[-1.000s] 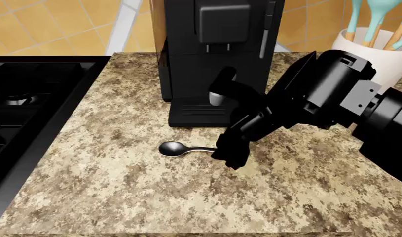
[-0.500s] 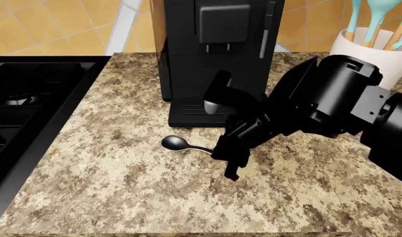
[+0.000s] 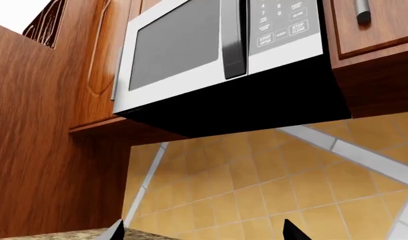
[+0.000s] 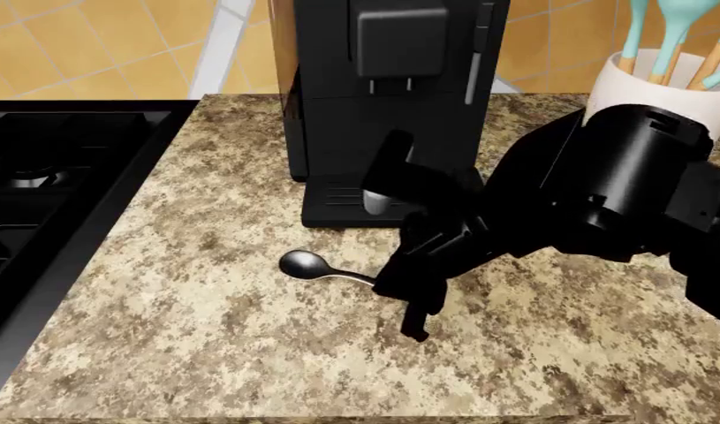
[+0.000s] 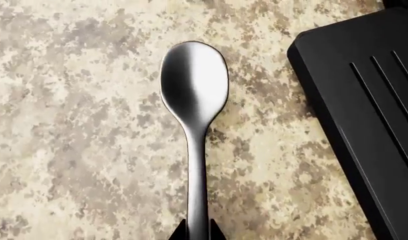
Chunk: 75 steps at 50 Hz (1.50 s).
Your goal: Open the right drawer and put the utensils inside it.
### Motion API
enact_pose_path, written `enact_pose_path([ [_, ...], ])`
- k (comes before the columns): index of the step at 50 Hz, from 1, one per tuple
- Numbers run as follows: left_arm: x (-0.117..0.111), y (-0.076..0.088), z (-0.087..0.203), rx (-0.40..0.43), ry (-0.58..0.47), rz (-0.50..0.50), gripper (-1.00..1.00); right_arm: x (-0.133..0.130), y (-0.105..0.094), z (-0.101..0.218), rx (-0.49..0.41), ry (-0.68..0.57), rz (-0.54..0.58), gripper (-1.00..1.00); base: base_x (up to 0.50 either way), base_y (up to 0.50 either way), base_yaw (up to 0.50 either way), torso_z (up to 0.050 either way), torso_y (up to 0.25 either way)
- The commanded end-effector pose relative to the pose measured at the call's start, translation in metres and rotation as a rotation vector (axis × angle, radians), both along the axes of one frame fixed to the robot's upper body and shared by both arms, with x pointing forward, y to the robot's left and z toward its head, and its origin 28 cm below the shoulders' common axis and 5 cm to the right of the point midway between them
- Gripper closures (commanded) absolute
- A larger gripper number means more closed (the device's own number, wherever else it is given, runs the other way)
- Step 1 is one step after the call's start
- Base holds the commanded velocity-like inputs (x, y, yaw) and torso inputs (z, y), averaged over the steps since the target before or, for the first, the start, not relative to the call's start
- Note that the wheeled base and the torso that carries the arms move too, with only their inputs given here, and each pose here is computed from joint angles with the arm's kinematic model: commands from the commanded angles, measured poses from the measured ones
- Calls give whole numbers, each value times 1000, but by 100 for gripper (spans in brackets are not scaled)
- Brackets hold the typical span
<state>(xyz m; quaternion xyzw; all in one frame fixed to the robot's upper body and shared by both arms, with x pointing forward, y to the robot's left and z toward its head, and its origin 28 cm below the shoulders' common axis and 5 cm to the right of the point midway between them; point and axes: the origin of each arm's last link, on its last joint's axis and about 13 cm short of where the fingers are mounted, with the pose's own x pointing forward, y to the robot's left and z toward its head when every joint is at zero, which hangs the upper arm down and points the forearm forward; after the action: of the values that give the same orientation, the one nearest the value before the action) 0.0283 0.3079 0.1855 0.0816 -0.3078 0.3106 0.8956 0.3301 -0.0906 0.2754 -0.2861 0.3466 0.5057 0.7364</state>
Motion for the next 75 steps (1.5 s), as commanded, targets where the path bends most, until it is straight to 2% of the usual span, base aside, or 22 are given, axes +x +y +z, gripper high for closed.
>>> enact_pose_path([
  [1, 0, 0, 1, 1, -3, -2, -100, -16, 1, 10, 45, -20, 43, 100, 0, 0, 0, 0, 0],
  [6, 0, 0, 1, 1, -3, -1, -100, -23, 0, 16, 66, -45, 57, 100, 0, 0, 0, 0, 0],
  [16, -1, -1, 2, 2, -5, -2, -100, -59, -11, 28, 32, -98, 62, 100, 0, 0, 0, 0, 0],
  [28, -2, -1, 5, 3, -13, -3, -100, -116, -23, 42, -15, -174, 78, 100, 0, 0, 0, 0, 0],
  [47, -1, -2, 5, 5, -14, -9, -100, -167, -43, 45, -19, -238, 55, 100, 0, 0, 0, 0, 0],
  [55, 0, -2, 5, 6, -14, -10, -100, -181, -46, 43, -10, -255, 63, 100, 0, 0, 0, 0, 0],
  [71, -2, 0, 6, 5, -19, -5, -100, -189, -55, 35, 3, -265, 40, 100, 0, 0, 0, 0, 0],
  [75, -3, -1, 6, 5, -21, -4, -100, -189, -55, 38, -9, -299, 60, 100, 0, 0, 0, 0, 0],
])
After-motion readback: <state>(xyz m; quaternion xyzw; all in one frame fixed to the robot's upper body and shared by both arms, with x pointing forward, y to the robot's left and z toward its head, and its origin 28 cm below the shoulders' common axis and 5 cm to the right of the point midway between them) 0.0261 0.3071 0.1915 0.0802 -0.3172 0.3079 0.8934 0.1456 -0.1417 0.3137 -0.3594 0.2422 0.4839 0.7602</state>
